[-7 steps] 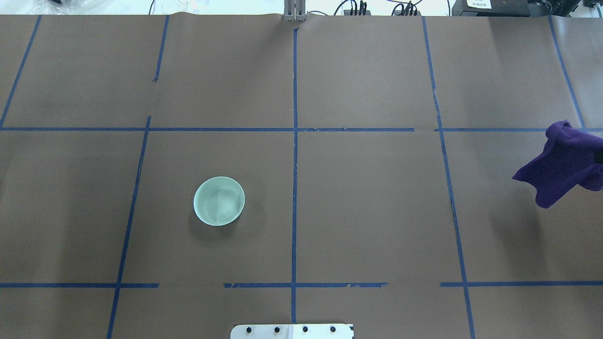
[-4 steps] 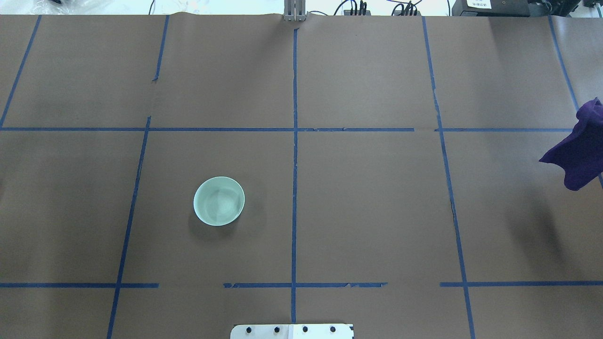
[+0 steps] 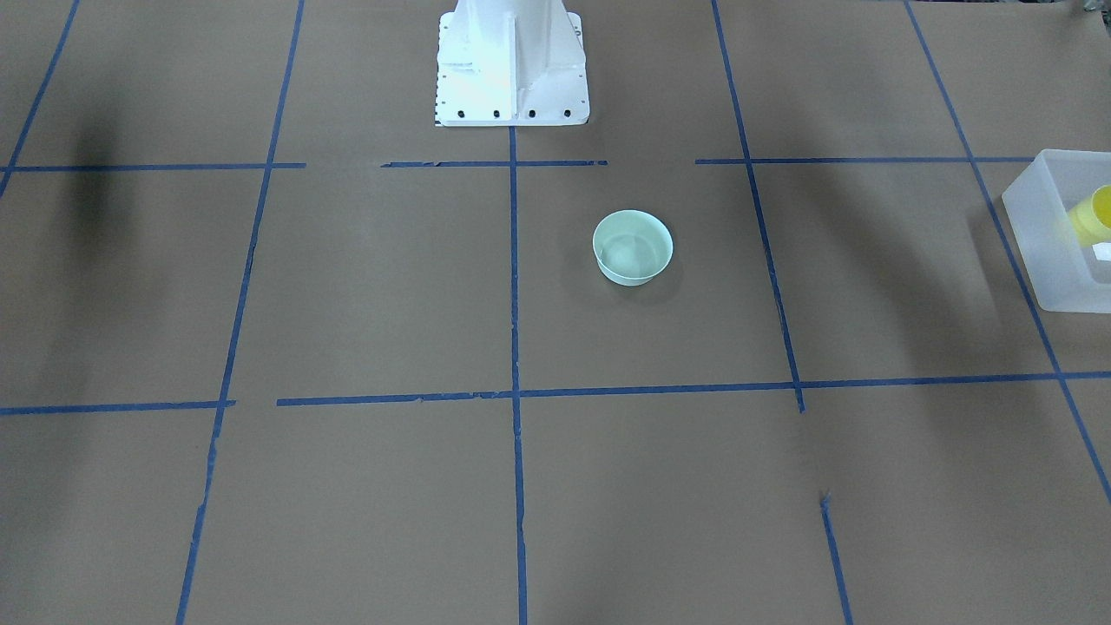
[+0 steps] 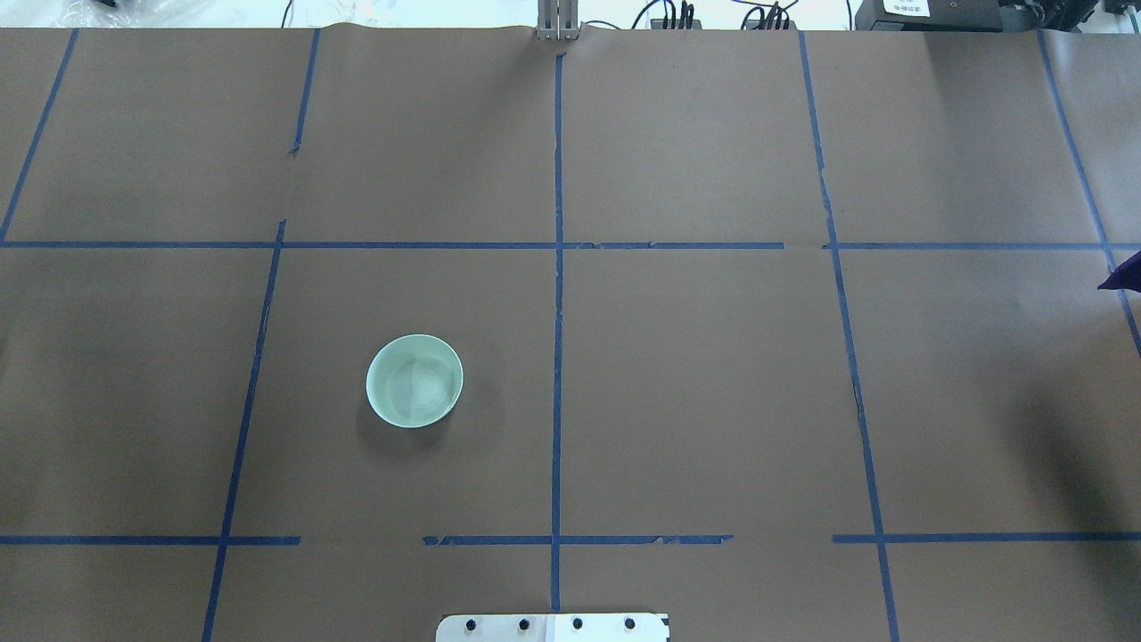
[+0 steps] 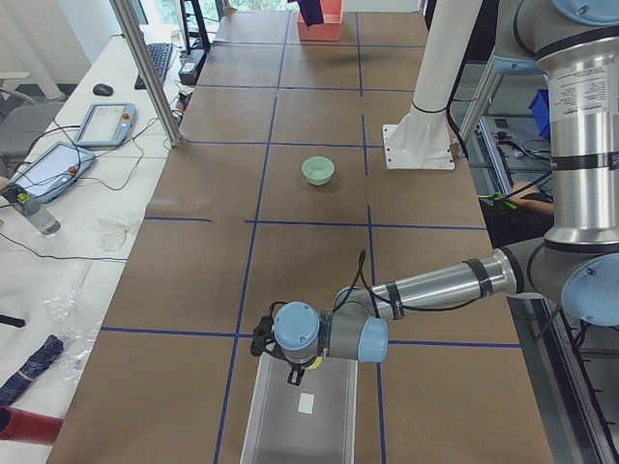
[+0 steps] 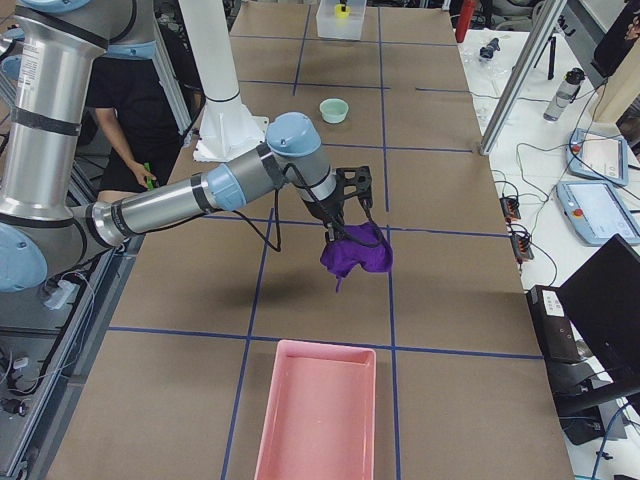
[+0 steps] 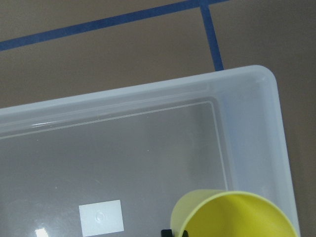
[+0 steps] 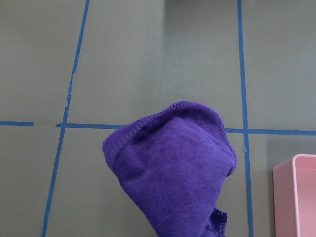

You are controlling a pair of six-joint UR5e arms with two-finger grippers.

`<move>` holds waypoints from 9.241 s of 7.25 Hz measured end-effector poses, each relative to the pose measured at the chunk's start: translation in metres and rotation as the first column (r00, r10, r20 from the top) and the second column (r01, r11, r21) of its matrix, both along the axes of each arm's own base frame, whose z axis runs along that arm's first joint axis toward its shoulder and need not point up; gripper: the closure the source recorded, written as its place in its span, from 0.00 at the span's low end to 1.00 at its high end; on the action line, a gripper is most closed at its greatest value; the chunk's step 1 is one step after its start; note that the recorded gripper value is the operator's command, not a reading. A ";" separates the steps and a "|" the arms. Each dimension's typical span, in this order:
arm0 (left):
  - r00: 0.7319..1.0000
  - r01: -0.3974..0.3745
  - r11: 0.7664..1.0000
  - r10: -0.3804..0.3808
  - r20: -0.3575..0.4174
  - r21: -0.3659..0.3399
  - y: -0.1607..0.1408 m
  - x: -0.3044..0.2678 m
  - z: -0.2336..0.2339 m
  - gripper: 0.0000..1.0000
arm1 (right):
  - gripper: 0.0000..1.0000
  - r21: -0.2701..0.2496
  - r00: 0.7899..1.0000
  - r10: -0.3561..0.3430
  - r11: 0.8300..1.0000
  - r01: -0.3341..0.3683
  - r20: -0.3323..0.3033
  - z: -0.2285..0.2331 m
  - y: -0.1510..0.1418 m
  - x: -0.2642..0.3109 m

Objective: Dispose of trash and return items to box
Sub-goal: 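Lower the yellow cup into the clear bin while the right gripper lifts the purple cloth, then drop the purple cloth into the pink bin with the right gripper, then reach the left gripper to the pale green bowl and grasp its rim, then lift the pale green bowl and carry it toward the clear bin, then lower the pale green bowl into the clear bin and release it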

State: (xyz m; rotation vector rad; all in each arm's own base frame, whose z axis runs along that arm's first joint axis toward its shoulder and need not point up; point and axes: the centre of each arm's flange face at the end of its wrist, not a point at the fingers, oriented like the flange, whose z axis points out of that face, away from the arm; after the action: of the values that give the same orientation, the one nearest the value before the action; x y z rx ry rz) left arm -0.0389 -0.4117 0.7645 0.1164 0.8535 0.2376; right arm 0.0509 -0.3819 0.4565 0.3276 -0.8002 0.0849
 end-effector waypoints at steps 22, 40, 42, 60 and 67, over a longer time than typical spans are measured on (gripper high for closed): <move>0.949 0.236 0.967 -0.249 -0.195 -0.092 -0.049 0.206 -0.349 0.00 | 0.00 -0.013 0.940 -0.122 0.992 0.124 -0.319 0.287 0.027 0.138; 0.929 0.364 0.893 -0.368 0.036 -0.265 0.030 0.525 -0.416 1.00 | 0.00 -0.146 0.997 -0.077 0.986 0.079 0.018 0.125 -0.070 0.071; 0.940 0.330 0.900 -0.340 0.014 -0.285 0.034 0.521 -0.427 1.00 | 0.00 -0.144 0.996 -0.089 0.986 0.090 0.017 0.124 -0.072 0.066; 0.973 0.151 0.988 -0.156 0.171 0.042 -0.158 -0.037 -0.181 1.00 | 0.00 -0.194 0.984 -0.170 0.965 0.179 0.062 0.155 -0.106 0.025; 0.943 0.134 0.989 -0.107 0.316 -0.063 -0.013 -0.105 0.020 1.00 | 0.00 -0.182 0.983 -0.171 0.967 0.179 0.059 0.150 -0.108 0.025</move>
State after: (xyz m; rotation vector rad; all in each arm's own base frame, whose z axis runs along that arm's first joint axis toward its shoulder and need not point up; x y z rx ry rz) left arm -0.1435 -0.4248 0.7845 0.0499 0.5373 0.1004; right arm 0.0761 -0.4901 0.6068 0.0764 -0.8540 0.0008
